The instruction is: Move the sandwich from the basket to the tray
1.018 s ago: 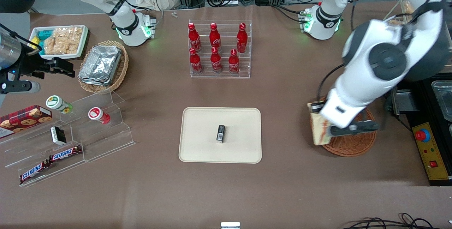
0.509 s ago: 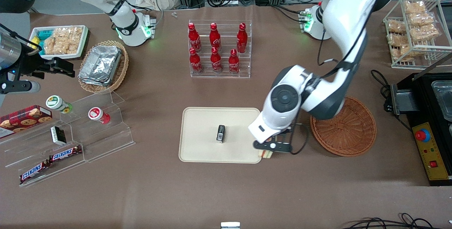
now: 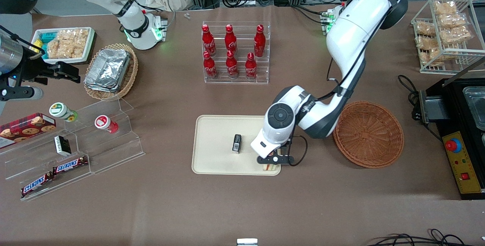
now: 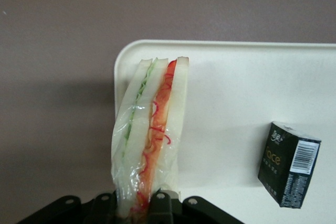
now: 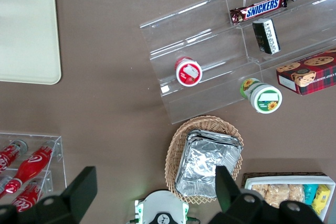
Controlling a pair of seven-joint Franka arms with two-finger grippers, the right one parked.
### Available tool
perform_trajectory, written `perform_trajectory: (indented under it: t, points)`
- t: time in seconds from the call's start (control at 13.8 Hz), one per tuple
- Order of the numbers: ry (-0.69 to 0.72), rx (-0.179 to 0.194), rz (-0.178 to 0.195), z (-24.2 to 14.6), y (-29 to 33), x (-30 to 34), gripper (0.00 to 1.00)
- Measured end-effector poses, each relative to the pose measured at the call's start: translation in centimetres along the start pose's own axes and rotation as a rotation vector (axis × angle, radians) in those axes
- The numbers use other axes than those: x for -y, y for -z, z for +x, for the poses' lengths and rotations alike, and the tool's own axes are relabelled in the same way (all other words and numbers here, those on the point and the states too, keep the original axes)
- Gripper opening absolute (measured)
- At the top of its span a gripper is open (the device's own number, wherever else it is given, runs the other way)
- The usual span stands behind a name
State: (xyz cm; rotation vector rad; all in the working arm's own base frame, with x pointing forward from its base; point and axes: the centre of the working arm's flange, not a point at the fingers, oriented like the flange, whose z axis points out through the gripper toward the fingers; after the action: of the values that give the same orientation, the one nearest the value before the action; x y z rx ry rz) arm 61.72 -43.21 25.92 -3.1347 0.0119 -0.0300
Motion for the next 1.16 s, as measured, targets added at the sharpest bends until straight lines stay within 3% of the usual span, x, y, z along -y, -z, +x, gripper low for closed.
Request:
perform_trajectory:
  t: [0.22, 0.44, 0.8, 0.95, 1.02, 1.16]
  points:
    - [0.005, 0.001, 0.030, -1.6, -1.6, -1.9, 0.16]
    - [-0.001, 0.000, 0.041, -1.9, -2.1, -2.2, 0.26]
    - [0.008, -0.049, 0.048, -0.9, 0.2, -1.6, 0.75]
    - [0.027, -0.054, 0.079, -1.0, 3.5, -1.1, 0.95]
    - [0.040, -0.056, 0.100, -1.2, 5.6, -0.7, 1.00]
    - [0.059, -0.082, 0.125, -1.9, 10.4, 0.2, 0.99]
